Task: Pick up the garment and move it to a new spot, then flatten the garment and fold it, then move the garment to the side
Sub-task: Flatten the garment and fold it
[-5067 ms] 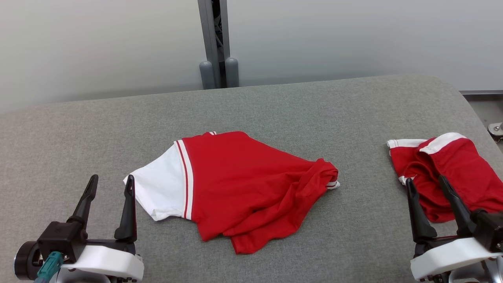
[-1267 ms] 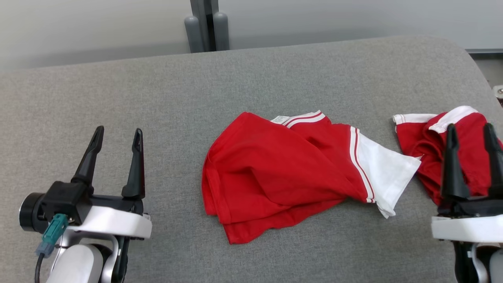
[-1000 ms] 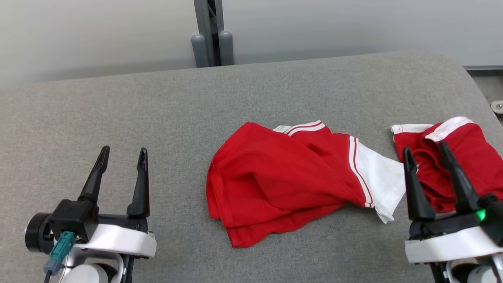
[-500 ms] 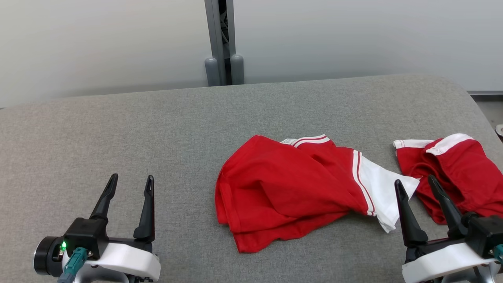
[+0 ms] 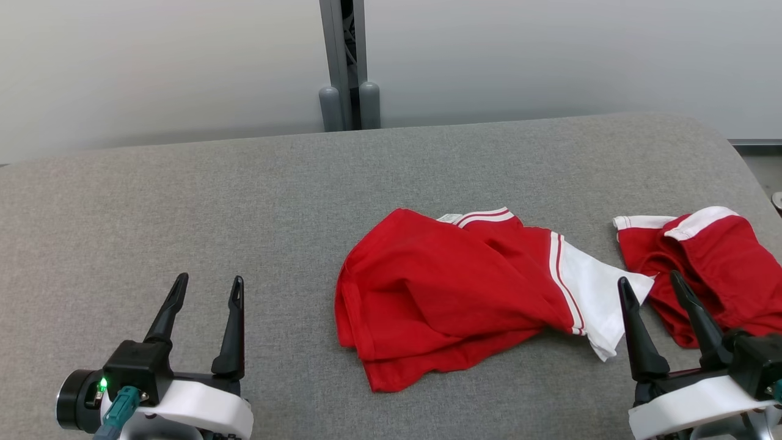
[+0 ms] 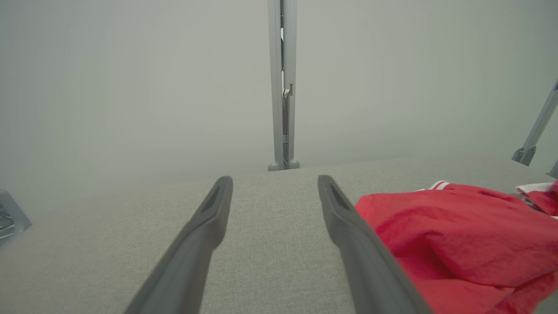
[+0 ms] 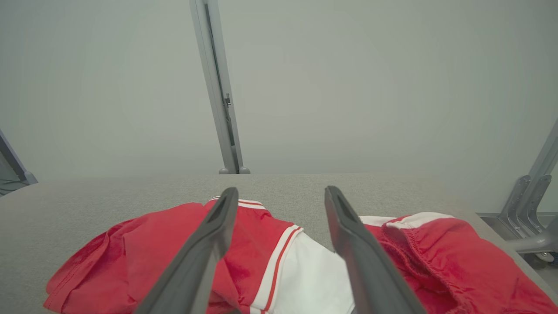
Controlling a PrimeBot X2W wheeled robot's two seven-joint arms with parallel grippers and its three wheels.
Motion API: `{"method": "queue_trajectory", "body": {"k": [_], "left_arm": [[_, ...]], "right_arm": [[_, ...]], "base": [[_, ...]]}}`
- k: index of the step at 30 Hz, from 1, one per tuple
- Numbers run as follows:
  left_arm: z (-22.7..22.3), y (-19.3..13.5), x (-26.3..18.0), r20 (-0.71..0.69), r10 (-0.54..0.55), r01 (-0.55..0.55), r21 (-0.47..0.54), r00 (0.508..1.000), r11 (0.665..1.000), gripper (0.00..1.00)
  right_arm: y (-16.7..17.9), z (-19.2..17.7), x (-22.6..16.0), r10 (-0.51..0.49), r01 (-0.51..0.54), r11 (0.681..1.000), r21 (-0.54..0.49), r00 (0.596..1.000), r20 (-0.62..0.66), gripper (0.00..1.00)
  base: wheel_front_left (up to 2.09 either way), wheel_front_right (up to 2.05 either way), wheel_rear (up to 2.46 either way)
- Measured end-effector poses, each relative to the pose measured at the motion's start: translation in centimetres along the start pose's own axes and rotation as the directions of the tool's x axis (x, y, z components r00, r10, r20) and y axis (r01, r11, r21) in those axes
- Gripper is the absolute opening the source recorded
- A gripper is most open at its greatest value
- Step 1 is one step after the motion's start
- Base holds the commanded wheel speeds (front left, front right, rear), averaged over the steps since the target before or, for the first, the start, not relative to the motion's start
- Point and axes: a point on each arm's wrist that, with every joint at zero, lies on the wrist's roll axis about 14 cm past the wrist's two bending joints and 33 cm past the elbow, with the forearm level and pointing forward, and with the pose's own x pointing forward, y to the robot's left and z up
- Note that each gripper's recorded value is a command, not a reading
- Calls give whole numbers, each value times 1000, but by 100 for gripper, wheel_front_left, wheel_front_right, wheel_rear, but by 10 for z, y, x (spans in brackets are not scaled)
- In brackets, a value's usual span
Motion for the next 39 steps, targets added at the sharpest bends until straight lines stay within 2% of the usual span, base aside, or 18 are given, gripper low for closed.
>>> {"method": "queue_trajectory", "body": {"k": [9, 12, 15, 20, 24, 32, 39], "left_arm": [[1, -6, 7, 0, -24, 24, -5, 1000, 1000, 100], [2, -24, 20, -10, -98, 97, -19, 995, 995, 100], [-12, -52, 36, -92, -208, 202, -70, 974, 977, 100], [-39, -89, 63, -225, -353, 335, -115, 908, 935, 100], [-74, -119, 88, -349, -443, 422, -140, 826, 896, 100], [-127, -144, 123, -514, -491, 494, -143, 703, 857, 100], [-167, -155, 130, -625, -490, 503, -173, 608, 846, 100]], "right_arm": [[-1, -3, 5, -2, 2, 1000, 2, 1000, -5, 100], [1, -2, 10, 6, -6, 1000, 8, 1000, -2, 100], [-2, -5, 12, -3, 3, 1000, 8, 1000, -8, 100], [-10, -12, 8, -33, 34, 999, 15, 999, -26, 100], [-28, -21, -1, -94, 95, 995, 27, 995, -43, 100], [-62, -30, -20, -215, 217, 976, 30, 975, -58, 100], [-78, -39, -32, -275, 278, 960, 22, 958, -81, 100]], "base": [[0, 0, 0], [0, 0, 0], [0, 0, 0], [0, 0, 0], [0, 0, 0], [0, 0, 0], [0, 0, 0]]}}
